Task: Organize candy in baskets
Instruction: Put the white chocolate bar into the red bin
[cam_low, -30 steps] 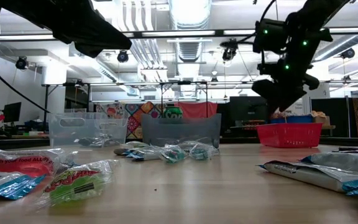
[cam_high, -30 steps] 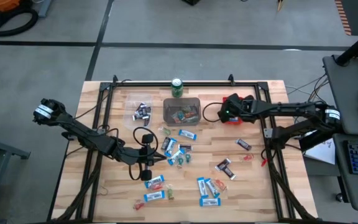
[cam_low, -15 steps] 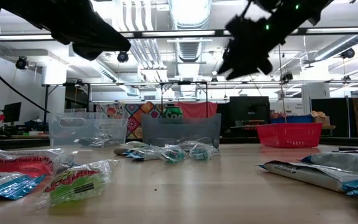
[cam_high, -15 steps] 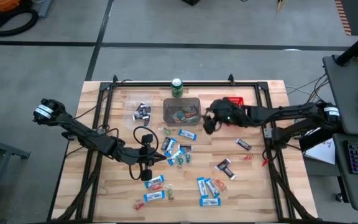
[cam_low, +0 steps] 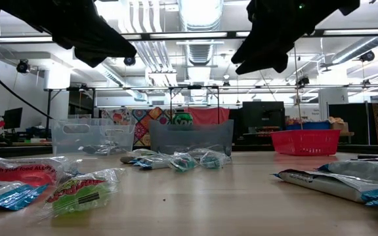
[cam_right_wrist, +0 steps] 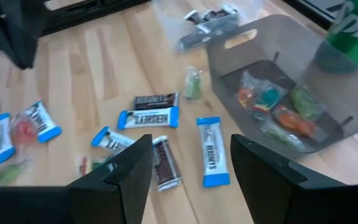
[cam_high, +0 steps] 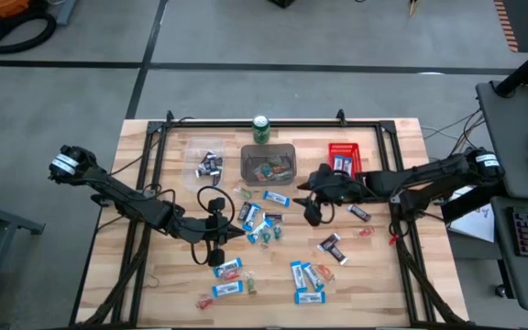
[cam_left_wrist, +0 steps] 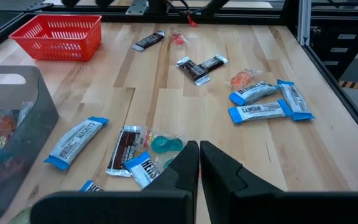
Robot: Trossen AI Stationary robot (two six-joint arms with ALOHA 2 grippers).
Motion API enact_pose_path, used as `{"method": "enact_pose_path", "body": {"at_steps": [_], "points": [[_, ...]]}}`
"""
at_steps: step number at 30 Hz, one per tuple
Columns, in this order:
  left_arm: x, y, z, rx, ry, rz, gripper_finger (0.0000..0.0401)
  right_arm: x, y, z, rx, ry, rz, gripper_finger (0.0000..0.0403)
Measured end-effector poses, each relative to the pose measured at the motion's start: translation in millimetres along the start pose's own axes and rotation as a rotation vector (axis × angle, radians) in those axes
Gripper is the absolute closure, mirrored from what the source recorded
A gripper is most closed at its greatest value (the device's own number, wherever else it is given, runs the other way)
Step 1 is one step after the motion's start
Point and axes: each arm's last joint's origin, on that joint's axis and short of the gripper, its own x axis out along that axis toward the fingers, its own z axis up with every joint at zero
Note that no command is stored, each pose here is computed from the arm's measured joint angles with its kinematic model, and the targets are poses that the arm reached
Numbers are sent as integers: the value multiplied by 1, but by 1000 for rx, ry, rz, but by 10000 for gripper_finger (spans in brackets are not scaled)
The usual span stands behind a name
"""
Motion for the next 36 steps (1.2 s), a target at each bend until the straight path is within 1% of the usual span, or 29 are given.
{"method": "enact_pose_path", "body": {"at_steps": [9,11,13,15,16,17,18,21,23,26,32,36], "points": [[0,0,0,0,1,0,401,-1,4,-2,-10,4,14,197],[-1,0,-1,-40,22,-23,401,-1,4,-2,5,11,12,197],[-5,-2,-4,-131,119,-124,401,-1,4,-5,40,47,18,197],[-10,-6,-5,-271,271,-230,401,-2,3,-11,73,117,53,197],[-13,-9,-7,-342,346,-247,401,-2,3,-13,87,156,77,197],[-15,-13,-10,-383,415,-241,401,-2,4,-16,104,194,100,197],[-17,-18,-12,-399,469,-226,401,-3,4,-18,112,225,117,197],[-18,-35,-18,-365,547,-233,401,-4,6,-22,119,267,124,197],[-14,-45,-21,-339,567,-243,401,-4,6,-22,118,267,127,197],[-8,-56,-30,-286,603,-219,401,-4,6,-22,117,265,128,197],[9,-61,-51,-169,582,-58,401,-4,6,-22,113,263,127,197],[15,-60,-60,-137,582,1,384,-4,6,-22,112,265,126,197]]}}
